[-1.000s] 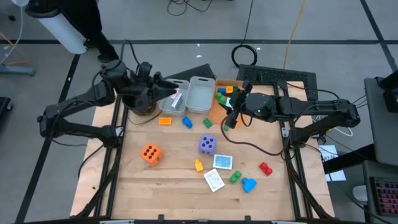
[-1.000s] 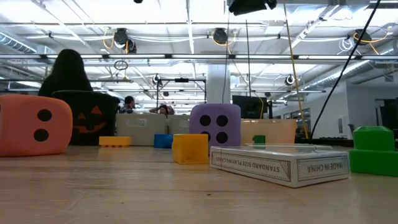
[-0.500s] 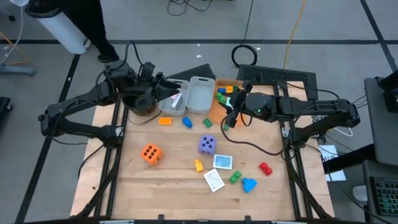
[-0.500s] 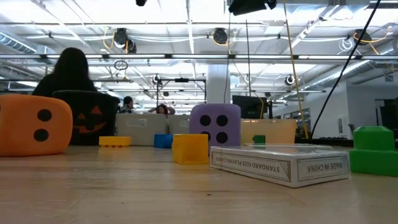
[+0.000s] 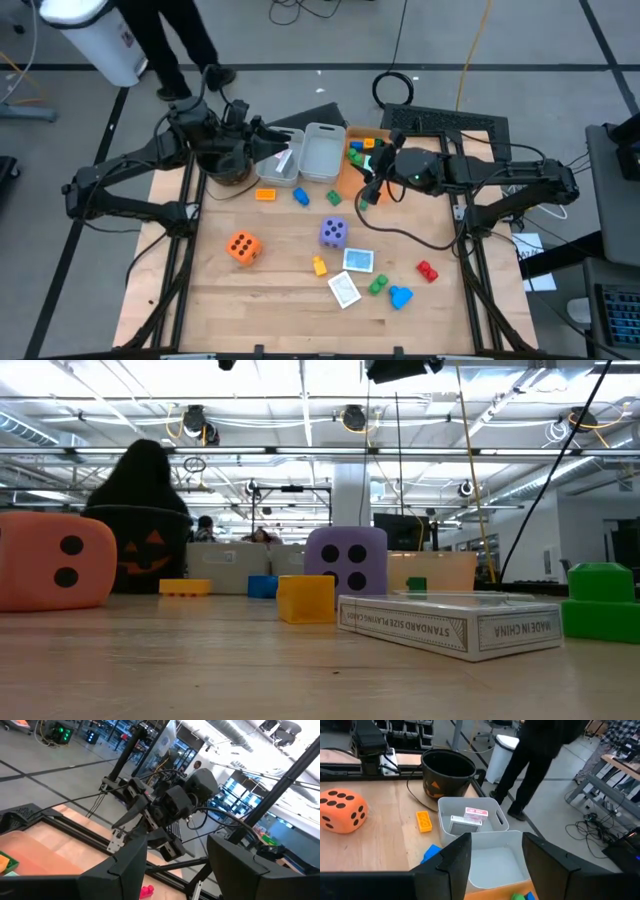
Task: Pick & Place Toys
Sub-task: Put the orange dice into the right gray bin
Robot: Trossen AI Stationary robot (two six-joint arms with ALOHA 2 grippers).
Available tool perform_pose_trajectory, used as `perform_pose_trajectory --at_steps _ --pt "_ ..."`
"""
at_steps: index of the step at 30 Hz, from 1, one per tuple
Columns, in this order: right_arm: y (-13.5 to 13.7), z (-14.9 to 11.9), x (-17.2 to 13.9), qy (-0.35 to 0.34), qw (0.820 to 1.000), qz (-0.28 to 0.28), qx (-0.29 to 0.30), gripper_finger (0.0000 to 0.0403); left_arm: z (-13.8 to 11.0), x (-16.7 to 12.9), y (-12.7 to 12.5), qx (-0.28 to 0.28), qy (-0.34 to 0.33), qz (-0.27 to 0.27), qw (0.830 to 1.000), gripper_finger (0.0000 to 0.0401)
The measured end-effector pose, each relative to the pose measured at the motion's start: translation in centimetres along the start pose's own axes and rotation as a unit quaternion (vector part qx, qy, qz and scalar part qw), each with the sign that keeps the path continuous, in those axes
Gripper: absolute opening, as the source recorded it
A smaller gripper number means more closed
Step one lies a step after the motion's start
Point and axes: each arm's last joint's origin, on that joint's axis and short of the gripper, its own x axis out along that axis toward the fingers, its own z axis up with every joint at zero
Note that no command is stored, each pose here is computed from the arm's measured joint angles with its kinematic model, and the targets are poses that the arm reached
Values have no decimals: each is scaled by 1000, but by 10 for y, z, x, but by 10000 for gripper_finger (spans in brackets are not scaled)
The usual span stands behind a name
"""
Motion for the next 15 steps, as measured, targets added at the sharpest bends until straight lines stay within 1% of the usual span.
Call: perform_pose_trajectory --at_steps 4,15 --pt "0 2 0 -8 1000 0 9 167 0 0 0 0 0 0 1000 216" --pt "5 2 -3 -11 1000 10 6 164 0 0 0 0 0 0 1000 216"
